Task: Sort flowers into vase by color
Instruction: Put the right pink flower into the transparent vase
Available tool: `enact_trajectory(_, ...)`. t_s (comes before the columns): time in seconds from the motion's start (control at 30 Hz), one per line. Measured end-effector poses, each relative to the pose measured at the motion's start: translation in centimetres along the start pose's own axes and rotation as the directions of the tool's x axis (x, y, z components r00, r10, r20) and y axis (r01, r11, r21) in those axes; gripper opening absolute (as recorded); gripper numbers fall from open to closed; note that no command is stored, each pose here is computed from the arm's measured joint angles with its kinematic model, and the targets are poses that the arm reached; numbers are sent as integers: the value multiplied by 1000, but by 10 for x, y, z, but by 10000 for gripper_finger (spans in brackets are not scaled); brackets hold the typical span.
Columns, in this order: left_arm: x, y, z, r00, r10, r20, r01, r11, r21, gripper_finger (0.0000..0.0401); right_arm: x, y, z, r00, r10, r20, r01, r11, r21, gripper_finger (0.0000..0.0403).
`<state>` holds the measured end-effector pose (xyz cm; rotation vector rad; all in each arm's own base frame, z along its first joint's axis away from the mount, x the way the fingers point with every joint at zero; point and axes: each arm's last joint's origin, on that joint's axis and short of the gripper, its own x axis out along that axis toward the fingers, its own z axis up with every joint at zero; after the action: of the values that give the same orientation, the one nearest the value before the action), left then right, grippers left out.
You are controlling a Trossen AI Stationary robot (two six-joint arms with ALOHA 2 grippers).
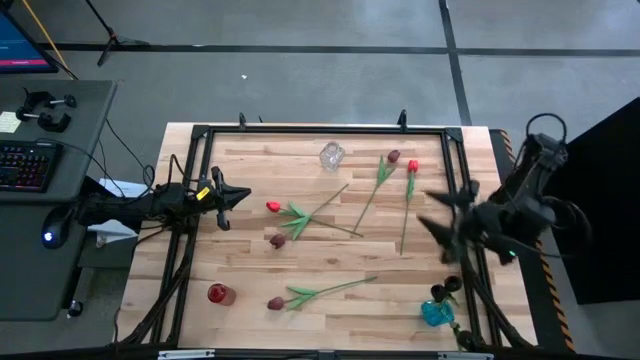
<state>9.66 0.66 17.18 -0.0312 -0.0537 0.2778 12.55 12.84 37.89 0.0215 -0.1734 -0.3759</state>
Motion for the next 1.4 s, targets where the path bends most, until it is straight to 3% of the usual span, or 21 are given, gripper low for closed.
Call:
enact_trajectory(0.1, 0, 0, 0, 1000, 0, 0, 0, 1000, 0, 8, 20, -18, -2, 989, -145, -6, 145, 988, -44, 261)
enact_trajectory(0.23, 0, 0, 0, 1000, 0, 0, 0, 1000, 0, 8, 43, -45, -3, 943, -332, 1, 331, 939, -92, 261)
enact_trajectory(0.33, 0, 0, 0, 1000, 0, 0, 0, 1000, 0, 8, 55, -61, -8, 919, -394, 5, 392, 913, -111, 261)
enact_trajectory(0.57, 0, 0, 0, 1000, 0, 0, 0, 1000, 0, 8, 85, -85, -37, 948, -310, -77, 314, 949, 38, 257)
enact_trajectory(0.77, 0, 0, 0, 1000, 0, 1, 0, 1000, 0, 8, 121, -104, -78, 936, -205, -287, 252, 958, 136, 233)
enact_trajectory(0.9, 0, 0, 0, 1000, 0, 0, 0, 1000, 0, 8, 148, -122, -109, 880, -235, -412, 301, 948, 103, 216)
enact_trajectory(1.1, 0, 0, 0, 1000, 0, 0, 0, 1000, 0, 8, 187, -158, -144, 761, -366, -535, 472, 879, 71, 207)
enact_trajectory(1.4, 0, 0, 0, 1000, 0, 0, 0, 1000, 0, 8, 236, -179, -153, 614, -439, -657, 555, 831, -37, 206)
